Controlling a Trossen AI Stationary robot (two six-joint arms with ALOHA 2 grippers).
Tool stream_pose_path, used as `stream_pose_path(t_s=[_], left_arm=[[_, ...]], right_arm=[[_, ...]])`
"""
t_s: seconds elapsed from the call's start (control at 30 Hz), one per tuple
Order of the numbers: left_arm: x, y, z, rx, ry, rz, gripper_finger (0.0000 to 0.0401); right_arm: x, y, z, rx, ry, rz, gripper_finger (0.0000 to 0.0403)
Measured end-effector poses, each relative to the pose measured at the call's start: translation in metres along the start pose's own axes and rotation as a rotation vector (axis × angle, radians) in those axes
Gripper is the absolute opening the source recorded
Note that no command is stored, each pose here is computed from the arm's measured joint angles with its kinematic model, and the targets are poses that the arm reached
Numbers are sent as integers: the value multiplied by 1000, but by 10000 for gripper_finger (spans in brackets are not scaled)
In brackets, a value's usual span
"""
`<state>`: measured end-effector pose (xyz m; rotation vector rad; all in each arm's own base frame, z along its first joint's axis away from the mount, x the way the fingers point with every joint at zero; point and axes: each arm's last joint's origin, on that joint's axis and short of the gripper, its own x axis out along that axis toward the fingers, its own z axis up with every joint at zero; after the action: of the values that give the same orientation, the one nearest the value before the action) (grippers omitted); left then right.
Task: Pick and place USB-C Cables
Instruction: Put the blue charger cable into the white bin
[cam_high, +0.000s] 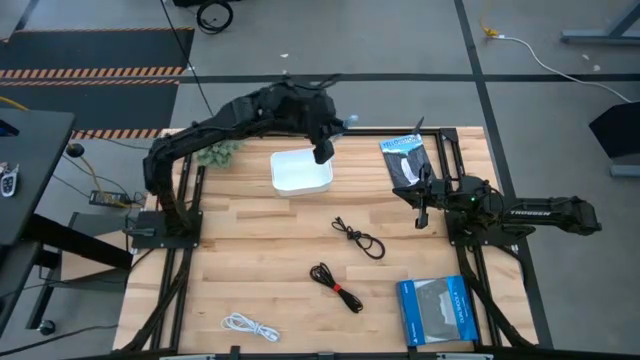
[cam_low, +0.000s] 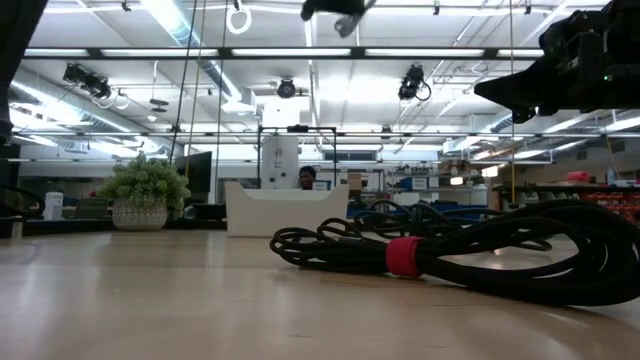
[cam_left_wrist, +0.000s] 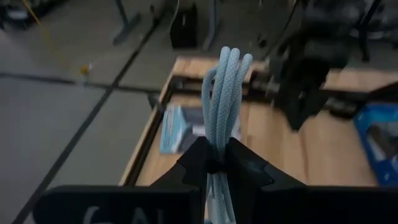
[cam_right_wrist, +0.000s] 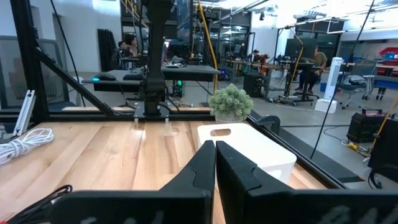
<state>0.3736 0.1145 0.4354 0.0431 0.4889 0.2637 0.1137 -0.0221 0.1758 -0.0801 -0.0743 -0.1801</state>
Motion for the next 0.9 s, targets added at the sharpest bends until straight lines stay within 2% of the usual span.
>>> stream_pose_path(t_s=[0.27, 0.63, 0.9], left_arm=[[37, 13, -31, 41, 218, -3, 46], [66, 27, -74, 114, 527, -51, 46], [91, 36, -104, 100, 682, -114, 46]], right_arm=[[0, 0, 0, 0, -3, 0, 20], [0, 0, 0, 0, -3, 0, 20], [0, 0, 0, 0, -2, 0, 20]])
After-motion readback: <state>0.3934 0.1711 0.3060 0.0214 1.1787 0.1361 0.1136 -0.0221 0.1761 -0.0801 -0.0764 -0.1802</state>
